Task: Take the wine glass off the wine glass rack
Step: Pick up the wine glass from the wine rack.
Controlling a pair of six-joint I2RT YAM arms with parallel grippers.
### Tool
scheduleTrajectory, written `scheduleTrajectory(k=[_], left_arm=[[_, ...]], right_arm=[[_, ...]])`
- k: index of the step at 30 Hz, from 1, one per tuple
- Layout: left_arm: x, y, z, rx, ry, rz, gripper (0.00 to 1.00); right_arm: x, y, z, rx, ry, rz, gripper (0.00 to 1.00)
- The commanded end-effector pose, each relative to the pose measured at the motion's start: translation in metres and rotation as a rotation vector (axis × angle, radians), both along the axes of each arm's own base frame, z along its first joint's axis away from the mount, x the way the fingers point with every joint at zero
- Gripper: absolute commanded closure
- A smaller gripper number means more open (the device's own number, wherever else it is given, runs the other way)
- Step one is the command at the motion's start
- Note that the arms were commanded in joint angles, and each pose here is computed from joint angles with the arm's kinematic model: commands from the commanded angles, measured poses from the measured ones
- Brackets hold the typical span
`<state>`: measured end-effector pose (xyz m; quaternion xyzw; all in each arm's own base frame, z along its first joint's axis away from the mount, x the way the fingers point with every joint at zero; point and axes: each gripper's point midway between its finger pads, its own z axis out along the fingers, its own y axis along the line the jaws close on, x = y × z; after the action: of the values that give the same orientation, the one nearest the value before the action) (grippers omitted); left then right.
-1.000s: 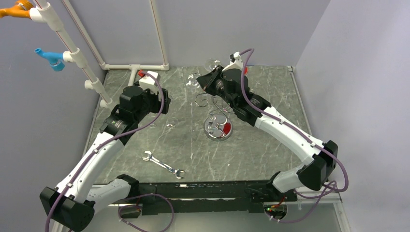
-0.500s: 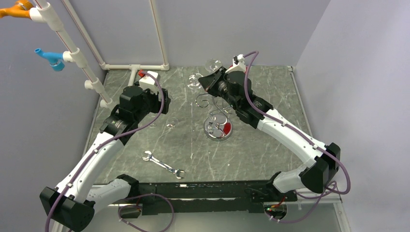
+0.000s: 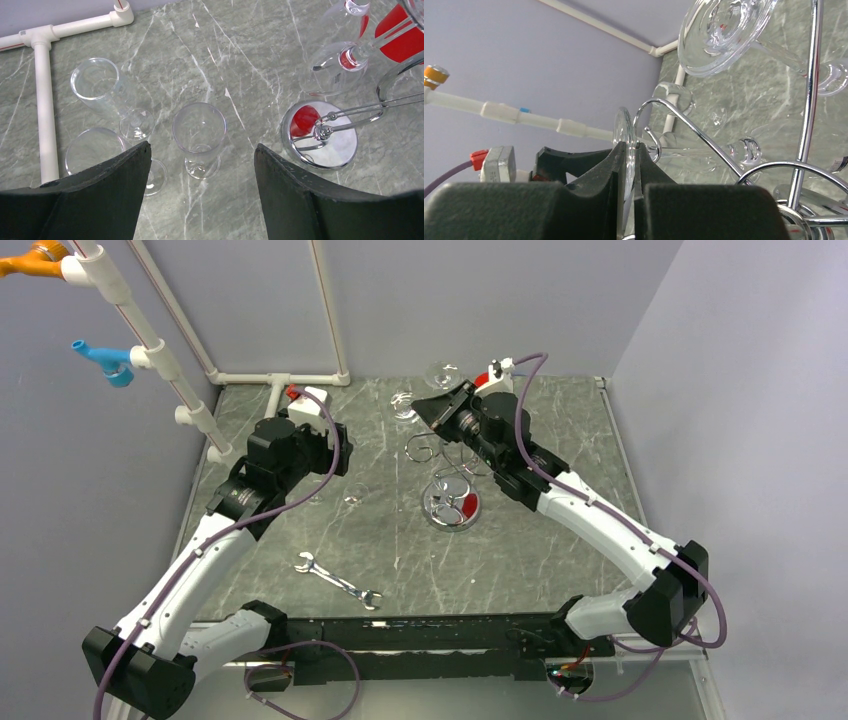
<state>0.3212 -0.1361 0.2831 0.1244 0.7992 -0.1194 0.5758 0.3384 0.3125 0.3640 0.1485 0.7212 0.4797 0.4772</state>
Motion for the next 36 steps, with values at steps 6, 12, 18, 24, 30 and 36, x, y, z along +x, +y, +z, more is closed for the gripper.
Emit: scheduleTrajectory(k=[6,12,18,24,30,36], left_arm=[[0.003,0.0,0.021,-0.012,-0.047,0.007,0.22],[0.003,0.0,0.022,-0.012,-0.047,0.006,0.22],[0.003,0.0,0.022,-0.011,-0.047,0.005,0.22],[0.004,0.0,0.021,-0.01,-0.046,0.008,0.22],[0.003,0.0,0.021,-0.01,-0.045,0.005,0.22],[0.003,0.0,0.022,-0.009,-0.047,0.006,0.22]], right_arm=[[-0.011,-0.002,0.042,0.159,-0.062,0.054,1.0],[-0.012,0.002,0.042,0.181,-0.058,0.078,1.0],[-0.011,0.005,0.045,0.192,-0.058,0.096,1.0],[-0.007,0.006,0.045,0.207,-0.052,0.096,1.0],[-0.007,0.008,0.047,0.23,-0.04,0.116,1.0],[-0.002,0.009,0.048,0.258,-0.032,0.12,1.0]])
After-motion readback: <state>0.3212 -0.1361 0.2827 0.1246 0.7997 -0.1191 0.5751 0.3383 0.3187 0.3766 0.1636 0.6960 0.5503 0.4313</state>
